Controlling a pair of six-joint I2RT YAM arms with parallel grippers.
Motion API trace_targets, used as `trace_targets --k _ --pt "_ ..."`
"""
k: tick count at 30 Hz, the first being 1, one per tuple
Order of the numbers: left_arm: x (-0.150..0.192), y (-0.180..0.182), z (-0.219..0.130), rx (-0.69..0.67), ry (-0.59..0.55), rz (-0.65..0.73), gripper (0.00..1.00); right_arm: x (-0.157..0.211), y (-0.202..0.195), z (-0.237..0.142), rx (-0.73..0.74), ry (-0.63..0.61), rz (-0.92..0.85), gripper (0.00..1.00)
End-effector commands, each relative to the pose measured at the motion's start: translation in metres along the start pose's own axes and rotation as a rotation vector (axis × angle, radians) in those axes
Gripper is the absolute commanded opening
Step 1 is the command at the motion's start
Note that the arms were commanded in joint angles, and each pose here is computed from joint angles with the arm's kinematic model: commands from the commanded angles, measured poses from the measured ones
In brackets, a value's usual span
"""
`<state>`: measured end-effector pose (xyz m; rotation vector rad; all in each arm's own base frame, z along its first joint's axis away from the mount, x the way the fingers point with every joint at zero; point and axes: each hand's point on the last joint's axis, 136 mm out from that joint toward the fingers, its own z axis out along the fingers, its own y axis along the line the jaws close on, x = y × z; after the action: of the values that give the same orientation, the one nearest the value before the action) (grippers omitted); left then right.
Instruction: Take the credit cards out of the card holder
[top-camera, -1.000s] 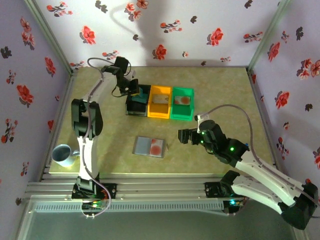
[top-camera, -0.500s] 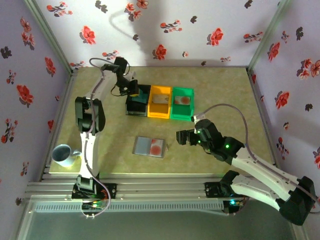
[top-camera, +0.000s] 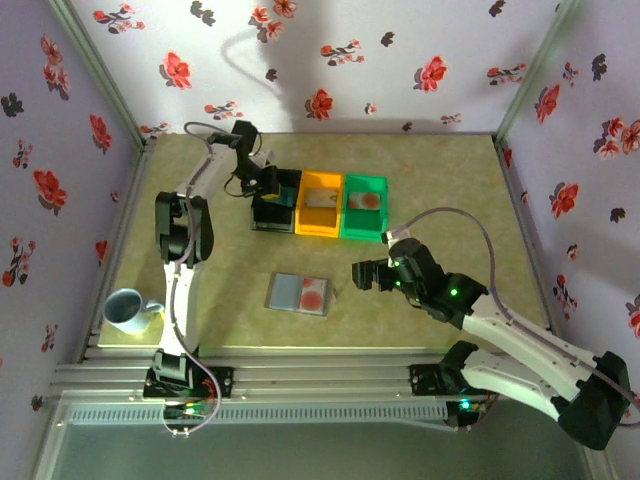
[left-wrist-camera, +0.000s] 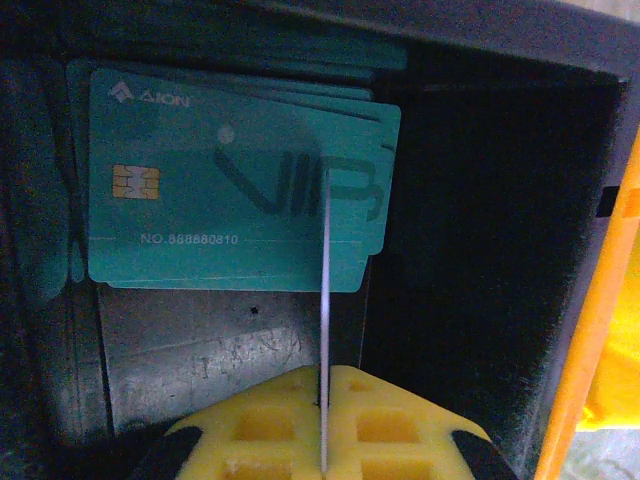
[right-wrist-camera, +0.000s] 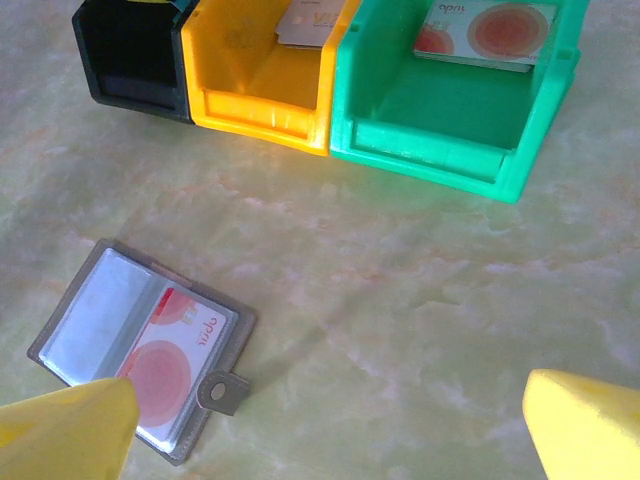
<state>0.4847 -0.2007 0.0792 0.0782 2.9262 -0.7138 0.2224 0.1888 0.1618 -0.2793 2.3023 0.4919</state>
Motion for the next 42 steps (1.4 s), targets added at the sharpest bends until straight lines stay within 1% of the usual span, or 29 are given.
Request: trace_targets --k 1,7,18,22,28,31,33,36,42 --pt "-0.004 -0.002 0.003 0.022 -0.003 0.002 0.00 -0.002 0.003 0.002 -0.017 -0.009 -0.011 0.99" --pt "-0.006 -0.005 0.005 0.042 -0.008 -0.003 0.00 0.000 0.003 0.005 -0.020 -0.003 -0.014 0.99" --pt "-0.010 -0.002 0.012 0.035 0.009 -0.012 0.07 0.004 0.004 0.009 -0.021 0.014 -0.020 0.99" --pt "-0.013 -0.002 0.009 0.024 0.008 -0.005 0.09 0.005 0.004 0.011 -0.020 0.021 -0.022 0.99" --pt "-0.013 0.000 0.009 0.009 0.015 0.001 0.18 0.006 0.004 0.013 -0.020 0.026 -0.028 0.99" --pt "-0.013 0.002 0.009 0.000 0.016 0.001 0.19 0.006 0.004 0.014 -0.019 0.026 -0.029 0.99" --pt "-0.013 0.002 0.008 -0.009 0.016 0.003 0.22 0.007 0.004 0.014 -0.018 0.028 -0.030 0.99" --pt "-0.017 0.003 -0.001 -0.029 -0.002 0.007 0.24 0.007 0.004 0.015 -0.018 0.033 -0.032 0.99" --pt "-0.027 0.000 -0.024 -0.050 -0.053 0.004 0.34 0.007 0.004 0.014 -0.018 0.032 -0.031 0.99"
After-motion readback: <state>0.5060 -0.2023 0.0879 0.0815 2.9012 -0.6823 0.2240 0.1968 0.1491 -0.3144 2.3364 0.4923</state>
